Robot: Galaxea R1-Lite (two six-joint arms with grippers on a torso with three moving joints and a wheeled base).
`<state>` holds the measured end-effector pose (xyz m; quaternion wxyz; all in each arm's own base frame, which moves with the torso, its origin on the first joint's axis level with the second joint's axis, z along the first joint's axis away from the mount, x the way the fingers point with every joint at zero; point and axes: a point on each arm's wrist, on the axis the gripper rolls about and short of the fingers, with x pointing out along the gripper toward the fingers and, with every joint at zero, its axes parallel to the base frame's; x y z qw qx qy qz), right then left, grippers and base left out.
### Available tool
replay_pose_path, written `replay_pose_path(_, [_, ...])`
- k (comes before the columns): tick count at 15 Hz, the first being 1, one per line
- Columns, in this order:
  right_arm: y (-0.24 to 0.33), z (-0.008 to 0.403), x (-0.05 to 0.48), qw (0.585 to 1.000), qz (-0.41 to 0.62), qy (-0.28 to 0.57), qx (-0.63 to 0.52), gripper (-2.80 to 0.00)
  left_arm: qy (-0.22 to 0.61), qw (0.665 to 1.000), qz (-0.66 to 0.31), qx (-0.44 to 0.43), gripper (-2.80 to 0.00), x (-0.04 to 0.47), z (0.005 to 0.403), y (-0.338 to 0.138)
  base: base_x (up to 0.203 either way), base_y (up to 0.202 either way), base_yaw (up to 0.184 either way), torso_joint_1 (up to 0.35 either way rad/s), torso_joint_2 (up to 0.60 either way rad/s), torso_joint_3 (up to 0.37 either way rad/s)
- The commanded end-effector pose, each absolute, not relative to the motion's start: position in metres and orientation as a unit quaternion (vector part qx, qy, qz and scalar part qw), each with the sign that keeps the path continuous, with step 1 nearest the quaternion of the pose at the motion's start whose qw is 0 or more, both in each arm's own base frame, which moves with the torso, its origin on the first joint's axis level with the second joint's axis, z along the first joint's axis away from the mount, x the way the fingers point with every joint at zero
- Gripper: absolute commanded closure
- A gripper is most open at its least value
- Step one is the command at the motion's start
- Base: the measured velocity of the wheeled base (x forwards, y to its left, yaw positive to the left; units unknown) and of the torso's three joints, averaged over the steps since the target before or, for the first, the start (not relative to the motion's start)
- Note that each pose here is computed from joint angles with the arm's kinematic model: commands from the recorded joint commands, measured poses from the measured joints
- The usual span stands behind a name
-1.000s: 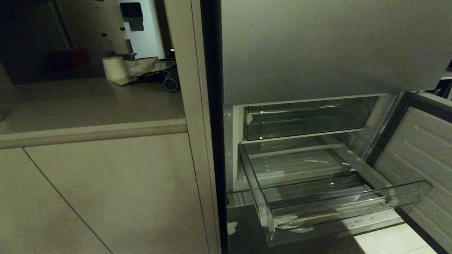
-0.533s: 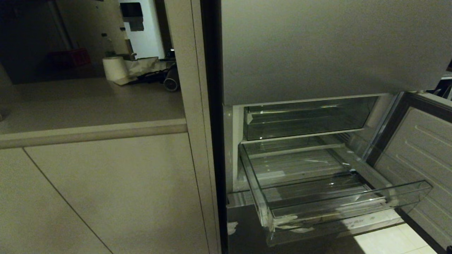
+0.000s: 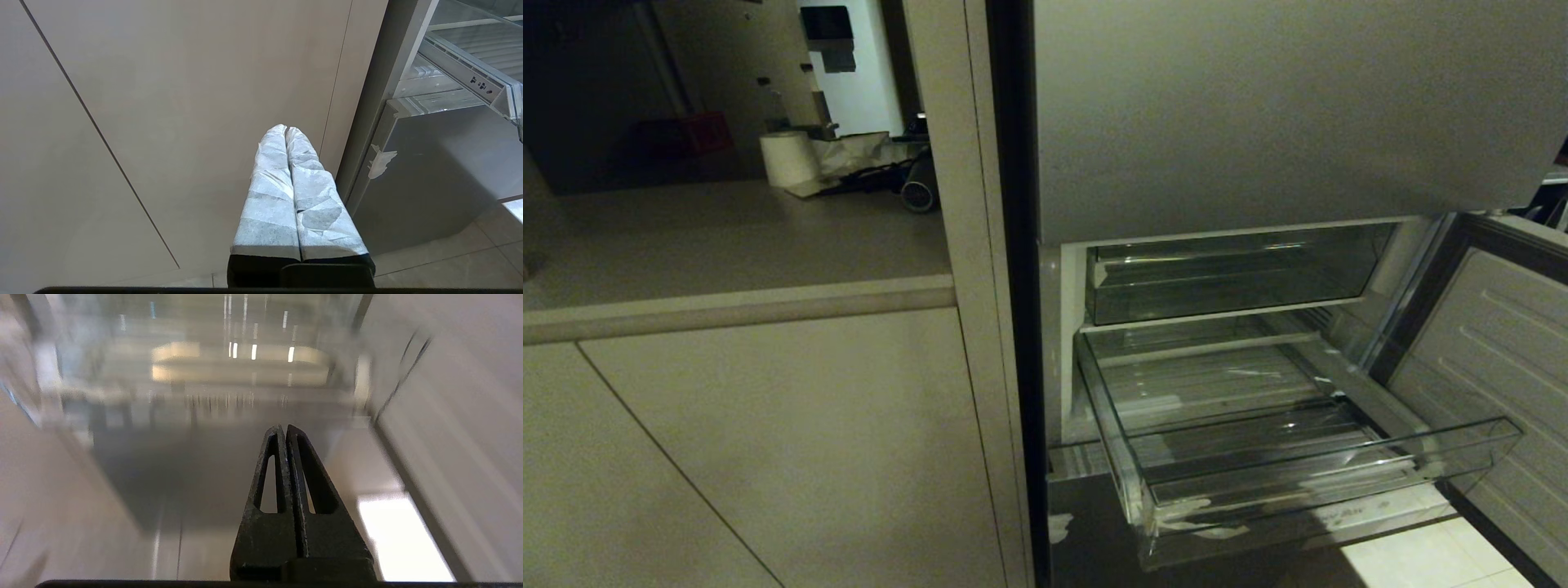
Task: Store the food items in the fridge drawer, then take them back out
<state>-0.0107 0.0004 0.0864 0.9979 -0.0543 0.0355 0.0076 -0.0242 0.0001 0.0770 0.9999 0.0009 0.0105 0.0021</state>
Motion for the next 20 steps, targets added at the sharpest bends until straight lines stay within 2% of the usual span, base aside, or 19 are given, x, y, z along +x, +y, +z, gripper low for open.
replay_pose_path(1, [0.0006,0.0750,-0.0210,0.998,0.005,-0.025,-0.055,0.00,0.011,1.000,0.002,0.002,0.00,-0.0241,0.0771,0.0001,0.000,0.000,0.000,0.000,0.00,0.000])
replay_pose_path(10, [0.0006,0.0746,-0.0208,0.998,0.007,-0.023,-0.049,0.00,0.011,1.000,0.002,0.002,0.00,-0.0241,0.0770,0.0001,0.000,0.002,-0.005,0.001,0.00,0.000])
replay_pose_path(20, [0.0006,0.0748,-0.0208,0.998,0.006,-0.024,-0.049,0.00,0.012,1.000,0.002,0.002,0.00,-0.0241,0.0770,0.0001,0.000,0.008,-0.167,0.001,0.00,0.003])
